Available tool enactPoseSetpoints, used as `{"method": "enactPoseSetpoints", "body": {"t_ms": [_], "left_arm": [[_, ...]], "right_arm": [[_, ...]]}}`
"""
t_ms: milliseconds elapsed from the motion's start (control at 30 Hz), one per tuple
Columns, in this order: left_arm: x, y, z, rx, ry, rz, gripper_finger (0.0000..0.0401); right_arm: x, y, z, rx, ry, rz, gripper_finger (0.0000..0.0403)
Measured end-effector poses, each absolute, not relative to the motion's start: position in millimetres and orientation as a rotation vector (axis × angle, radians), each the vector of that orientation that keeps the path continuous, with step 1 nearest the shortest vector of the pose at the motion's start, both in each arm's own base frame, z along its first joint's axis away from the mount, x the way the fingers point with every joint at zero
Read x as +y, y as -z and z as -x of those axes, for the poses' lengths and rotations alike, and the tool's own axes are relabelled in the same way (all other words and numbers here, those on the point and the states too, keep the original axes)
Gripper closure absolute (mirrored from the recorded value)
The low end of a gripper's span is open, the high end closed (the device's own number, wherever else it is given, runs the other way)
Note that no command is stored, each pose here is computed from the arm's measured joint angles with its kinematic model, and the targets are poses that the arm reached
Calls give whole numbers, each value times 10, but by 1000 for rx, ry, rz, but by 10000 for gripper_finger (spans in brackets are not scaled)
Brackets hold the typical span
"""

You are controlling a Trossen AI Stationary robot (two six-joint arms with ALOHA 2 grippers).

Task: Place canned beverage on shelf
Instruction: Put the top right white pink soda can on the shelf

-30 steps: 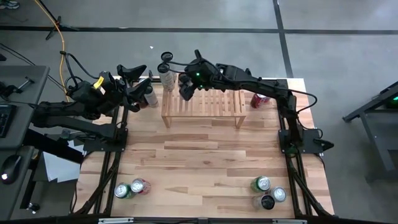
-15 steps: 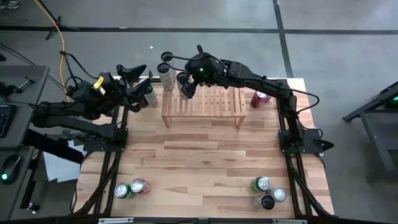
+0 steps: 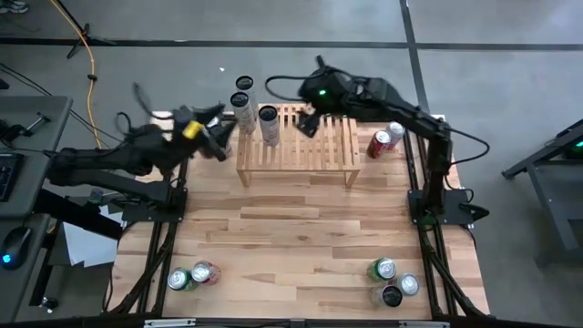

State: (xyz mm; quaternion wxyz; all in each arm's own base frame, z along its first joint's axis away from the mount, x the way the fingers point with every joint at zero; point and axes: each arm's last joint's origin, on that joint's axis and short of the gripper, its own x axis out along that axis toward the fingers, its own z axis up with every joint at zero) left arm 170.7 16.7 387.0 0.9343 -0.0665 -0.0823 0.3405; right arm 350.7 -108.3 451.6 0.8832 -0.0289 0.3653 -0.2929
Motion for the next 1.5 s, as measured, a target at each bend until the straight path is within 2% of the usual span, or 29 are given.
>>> {"method": "enactPoseSetpoints", "body": {"t_ms": [300,567,767,1000,1200,1500], "left_arm": [[150,-3341,-2145,174,-682,184,105],[201,-3180,-2344,262,-710,84,105],[295,-3141,-2375,284,-748,64,105],[399,-3177,-2398,261,-766,16,105],[540,-3152,-2482,231,-805,16,105],[676,-3079,-2621,199,-830,26,105]], "right_arm": [[-1109,-4844,-2870,766,753,27,91],[-937,-5055,-2294,729,892,12,91],[-702,-4776,-1783,669,1012,-48,91],[-474,-4268,-1396,456,974,-256,91],[-397,-4035,-1333,438,955,-322,91],[-397,-4006,-1396,453,937,-299,91]]}}
